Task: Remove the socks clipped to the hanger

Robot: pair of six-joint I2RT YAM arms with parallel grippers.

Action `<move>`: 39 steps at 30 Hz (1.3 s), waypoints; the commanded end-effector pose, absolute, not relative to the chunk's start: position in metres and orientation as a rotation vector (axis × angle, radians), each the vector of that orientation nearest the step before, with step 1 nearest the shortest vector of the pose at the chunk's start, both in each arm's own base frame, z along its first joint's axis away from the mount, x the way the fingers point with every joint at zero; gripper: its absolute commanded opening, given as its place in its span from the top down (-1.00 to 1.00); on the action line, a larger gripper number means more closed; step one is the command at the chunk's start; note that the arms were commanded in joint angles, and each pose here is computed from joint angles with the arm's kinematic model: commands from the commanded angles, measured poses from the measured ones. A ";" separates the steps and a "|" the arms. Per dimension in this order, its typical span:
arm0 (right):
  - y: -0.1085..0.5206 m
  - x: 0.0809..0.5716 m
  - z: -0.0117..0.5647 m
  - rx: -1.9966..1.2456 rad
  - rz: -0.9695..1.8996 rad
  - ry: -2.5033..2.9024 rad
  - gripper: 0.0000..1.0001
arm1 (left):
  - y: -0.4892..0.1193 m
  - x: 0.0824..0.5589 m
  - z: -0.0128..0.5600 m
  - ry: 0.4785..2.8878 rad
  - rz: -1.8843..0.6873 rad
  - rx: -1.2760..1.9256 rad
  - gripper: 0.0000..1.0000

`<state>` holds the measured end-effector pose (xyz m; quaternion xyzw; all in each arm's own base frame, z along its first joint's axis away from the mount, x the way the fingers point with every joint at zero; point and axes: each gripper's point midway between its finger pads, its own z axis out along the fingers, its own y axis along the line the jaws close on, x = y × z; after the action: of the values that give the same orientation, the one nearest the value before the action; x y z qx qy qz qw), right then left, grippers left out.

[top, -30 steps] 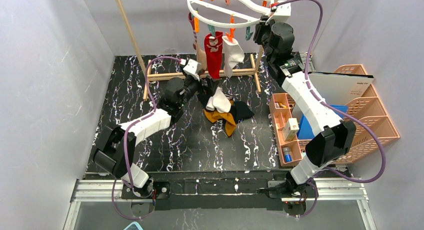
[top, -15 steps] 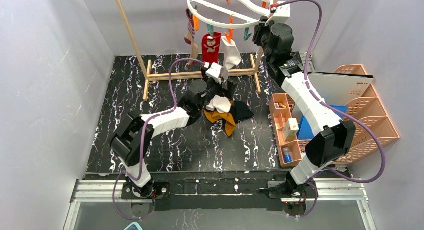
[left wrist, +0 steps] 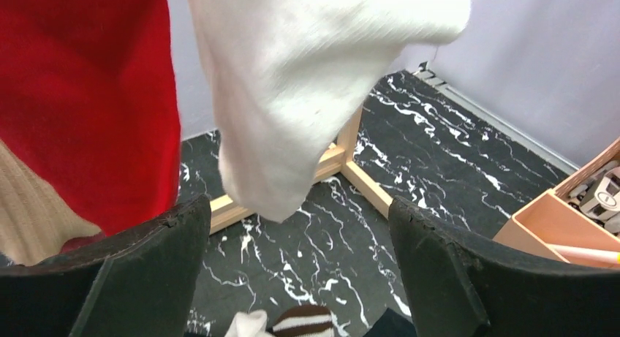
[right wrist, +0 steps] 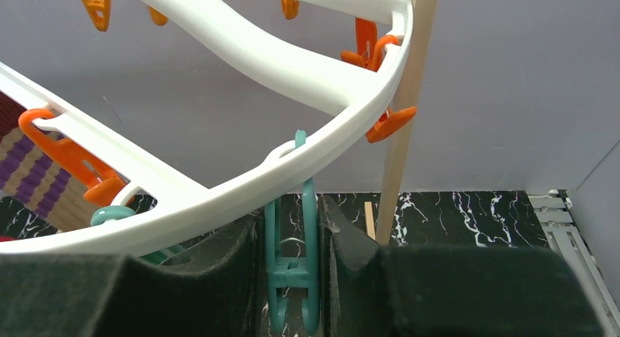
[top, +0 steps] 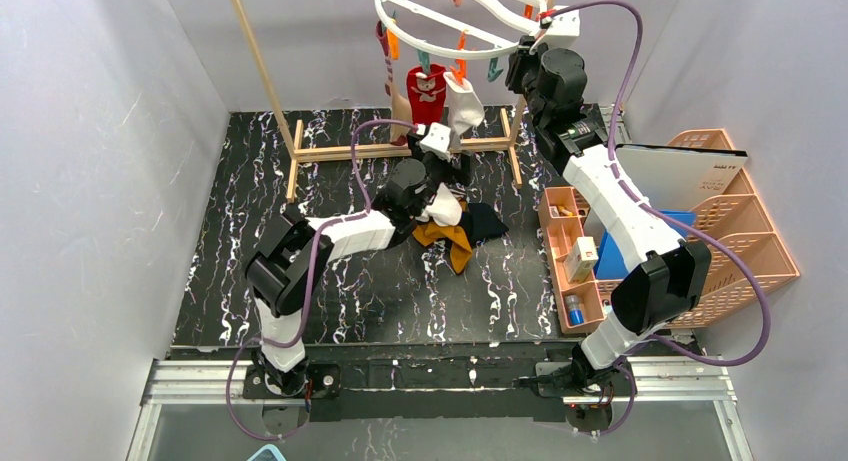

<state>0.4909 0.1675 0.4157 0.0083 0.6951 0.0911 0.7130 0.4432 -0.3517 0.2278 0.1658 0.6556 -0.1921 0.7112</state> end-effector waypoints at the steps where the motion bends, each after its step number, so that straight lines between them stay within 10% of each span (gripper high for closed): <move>1: 0.150 0.484 0.442 0.085 0.194 1.474 0.49 | -0.363 0.447 0.274 1.323 -0.474 0.339 -0.73; 14: 0.151 0.485 0.440 0.079 0.192 1.479 0.49 | -0.370 0.459 0.277 1.303 -0.478 0.353 -0.31; 21: 0.149 0.487 0.436 0.089 0.179 1.487 0.37 | -0.365 0.464 0.262 1.397 -0.537 0.338 1.00; 26: 0.151 0.487 0.430 0.087 0.192 1.493 -0.31 | -0.341 0.438 0.261 1.409 -0.508 0.364 1.00; 39: 0.177 0.443 0.395 -0.016 0.437 1.471 -0.71 | -0.325 0.412 0.243 1.482 -0.649 0.363 1.00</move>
<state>0.4707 0.1626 0.3532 0.0045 0.7282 0.1071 0.6770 0.4218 -0.3296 0.2234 0.1669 0.6713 -0.2688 0.6702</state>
